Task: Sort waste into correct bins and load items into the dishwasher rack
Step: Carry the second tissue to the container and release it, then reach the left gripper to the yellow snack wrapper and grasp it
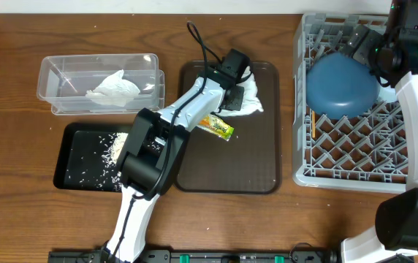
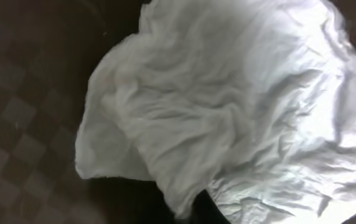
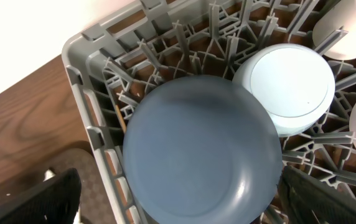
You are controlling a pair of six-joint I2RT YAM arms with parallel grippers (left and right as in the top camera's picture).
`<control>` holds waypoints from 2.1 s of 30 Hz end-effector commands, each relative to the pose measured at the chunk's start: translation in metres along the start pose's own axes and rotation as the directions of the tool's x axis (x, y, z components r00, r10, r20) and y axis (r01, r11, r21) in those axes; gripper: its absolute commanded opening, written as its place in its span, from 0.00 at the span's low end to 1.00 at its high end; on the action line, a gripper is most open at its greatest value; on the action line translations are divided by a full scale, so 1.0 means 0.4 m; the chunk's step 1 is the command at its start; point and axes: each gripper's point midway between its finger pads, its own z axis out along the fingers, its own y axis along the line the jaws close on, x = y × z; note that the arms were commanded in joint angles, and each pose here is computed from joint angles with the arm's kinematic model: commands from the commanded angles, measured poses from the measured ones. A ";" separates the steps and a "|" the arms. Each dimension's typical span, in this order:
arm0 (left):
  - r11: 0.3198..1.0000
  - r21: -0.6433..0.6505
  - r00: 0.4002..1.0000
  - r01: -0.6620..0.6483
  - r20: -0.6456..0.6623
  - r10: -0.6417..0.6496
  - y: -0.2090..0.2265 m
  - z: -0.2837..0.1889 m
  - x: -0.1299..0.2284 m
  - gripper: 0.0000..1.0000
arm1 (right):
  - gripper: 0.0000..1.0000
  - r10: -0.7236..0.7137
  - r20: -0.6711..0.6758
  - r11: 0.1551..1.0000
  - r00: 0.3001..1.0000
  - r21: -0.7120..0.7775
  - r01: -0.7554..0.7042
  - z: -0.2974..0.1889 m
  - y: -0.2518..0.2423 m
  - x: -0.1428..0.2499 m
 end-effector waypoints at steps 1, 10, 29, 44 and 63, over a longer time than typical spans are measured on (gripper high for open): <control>1.000 -0.002 0.999 0.030 0.025 -0.030 0.003 -0.040 -0.020 0.06 | 0.99 0.008 -0.002 1.000 1.000 0.000 -0.008 0.000 0.001 0.002; 0.923 -0.166 0.905 0.347 0.319 -0.283 0.218 -0.356 -0.147 0.06 | 0.99 0.008 -0.002 1.000 1.000 0.000 -0.008 0.000 0.001 0.002; 0.137 -0.200 0.219 0.970 0.482 -0.848 0.752 -0.493 0.058 0.06 | 0.99 0.008 -0.002 1.000 1.000 0.001 -0.008 0.000 0.001 0.002; 0.187 -0.217 0.269 0.958 0.457 -0.848 0.752 -0.482 0.054 0.47 | 0.99 0.008 -0.002 1.000 1.000 0.000 -0.008 0.000 0.001 0.002; 0.838 -0.099 0.841 0.536 -0.017 -0.540 0.266 -0.361 0.053 0.47 | 0.99 0.008 -0.002 1.000 1.000 0.000 -0.008 0.000 0.001 0.002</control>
